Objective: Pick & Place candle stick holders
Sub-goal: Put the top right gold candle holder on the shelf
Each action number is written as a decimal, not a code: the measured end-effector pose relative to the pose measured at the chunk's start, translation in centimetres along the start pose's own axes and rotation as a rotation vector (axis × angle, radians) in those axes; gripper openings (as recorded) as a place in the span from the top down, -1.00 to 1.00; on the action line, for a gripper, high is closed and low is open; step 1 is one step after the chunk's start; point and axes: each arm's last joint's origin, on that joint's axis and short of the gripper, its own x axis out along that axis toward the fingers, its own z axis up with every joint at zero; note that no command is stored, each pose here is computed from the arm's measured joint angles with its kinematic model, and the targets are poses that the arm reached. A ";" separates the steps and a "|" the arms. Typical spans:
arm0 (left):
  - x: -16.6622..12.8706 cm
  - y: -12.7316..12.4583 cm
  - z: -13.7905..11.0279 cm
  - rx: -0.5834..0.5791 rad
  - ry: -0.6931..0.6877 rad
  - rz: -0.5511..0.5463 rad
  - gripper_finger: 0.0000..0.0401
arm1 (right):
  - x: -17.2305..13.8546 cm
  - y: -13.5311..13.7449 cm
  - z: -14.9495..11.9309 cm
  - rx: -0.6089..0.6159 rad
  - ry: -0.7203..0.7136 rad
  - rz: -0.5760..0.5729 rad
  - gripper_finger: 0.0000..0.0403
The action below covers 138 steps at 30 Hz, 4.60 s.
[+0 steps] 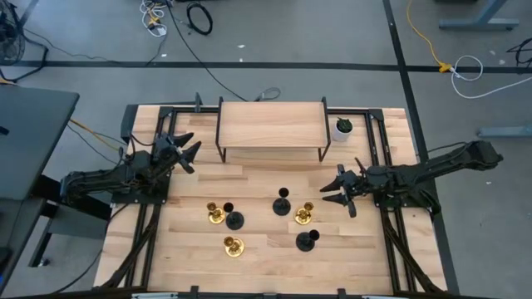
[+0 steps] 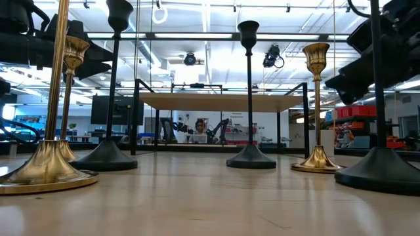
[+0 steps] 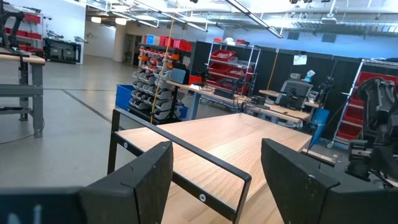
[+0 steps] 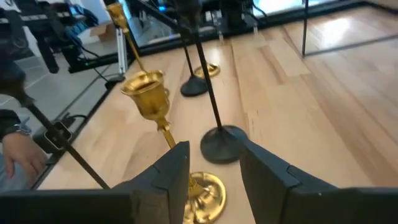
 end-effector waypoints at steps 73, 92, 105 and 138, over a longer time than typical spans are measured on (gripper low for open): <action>0.0 0.0 0.0 0.000 0.002 -0.011 -0.22 | 7.8 2.8 -0.8 -0.053 0.010 0.085 -0.14; 0.0 0.0 0.0 0.000 0.002 -0.011 -0.22 | 7.8 2.8 -0.8 -0.080 0.009 0.084 0.50; 0.0 0.0 0.0 0.000 0.002 -0.010 -0.22 | 7.8 2.7 -0.8 -0.106 0.011 0.085 0.89; 0.0 0.0 0.0 0.000 0.002 -0.010 -0.22 | 5.0 1.7 6.8 -0.119 0.031 -0.072 0.89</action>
